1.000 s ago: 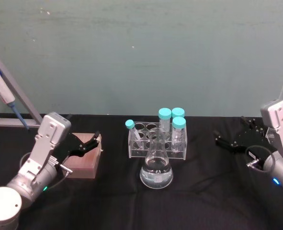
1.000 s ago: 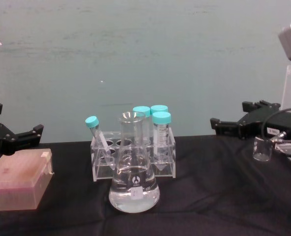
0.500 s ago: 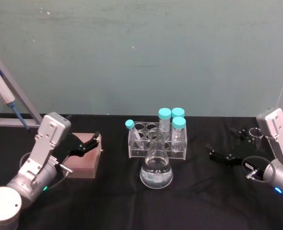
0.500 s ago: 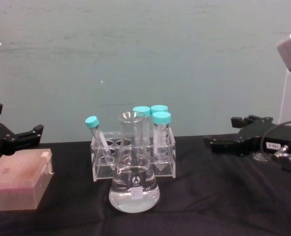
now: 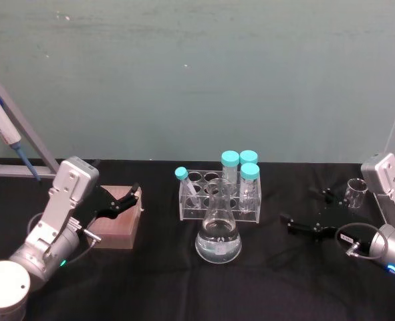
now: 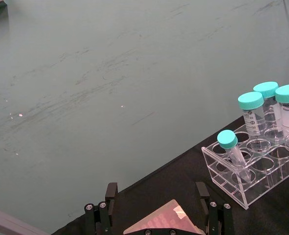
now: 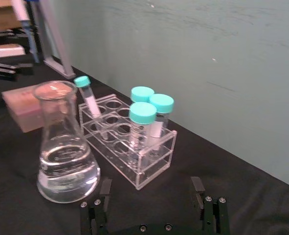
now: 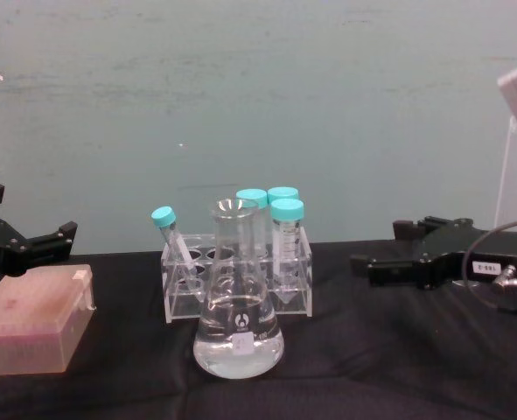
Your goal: Place the experimental apparatus aside using one hand.
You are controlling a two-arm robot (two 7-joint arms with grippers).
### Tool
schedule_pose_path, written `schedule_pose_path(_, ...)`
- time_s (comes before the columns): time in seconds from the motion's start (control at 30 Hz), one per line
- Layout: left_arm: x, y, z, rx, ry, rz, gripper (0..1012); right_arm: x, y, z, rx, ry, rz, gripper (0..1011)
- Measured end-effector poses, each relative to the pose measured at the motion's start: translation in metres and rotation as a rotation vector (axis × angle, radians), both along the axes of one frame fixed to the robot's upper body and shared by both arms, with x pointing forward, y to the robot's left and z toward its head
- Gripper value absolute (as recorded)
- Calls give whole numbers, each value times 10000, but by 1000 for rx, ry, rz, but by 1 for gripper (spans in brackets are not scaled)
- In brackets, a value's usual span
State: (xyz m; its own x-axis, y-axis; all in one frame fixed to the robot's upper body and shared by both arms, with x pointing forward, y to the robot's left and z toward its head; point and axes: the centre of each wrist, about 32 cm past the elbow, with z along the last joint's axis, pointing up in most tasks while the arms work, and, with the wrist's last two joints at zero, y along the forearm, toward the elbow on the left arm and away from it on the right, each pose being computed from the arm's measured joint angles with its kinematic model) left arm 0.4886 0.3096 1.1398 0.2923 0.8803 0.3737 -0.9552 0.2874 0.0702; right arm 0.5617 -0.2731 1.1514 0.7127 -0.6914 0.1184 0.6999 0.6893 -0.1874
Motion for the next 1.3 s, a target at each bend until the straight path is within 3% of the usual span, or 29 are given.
schedule_pose_path(0.6, 0, 0, 0, 0, 0, 0, 1000, 103, 50, 33, -3, -43, 148, 1000)
schedule_pose_path(1.3, 0, 0, 0, 0, 0, 0, 1000, 260, 120, 94, 1, -53, 258, 1000)
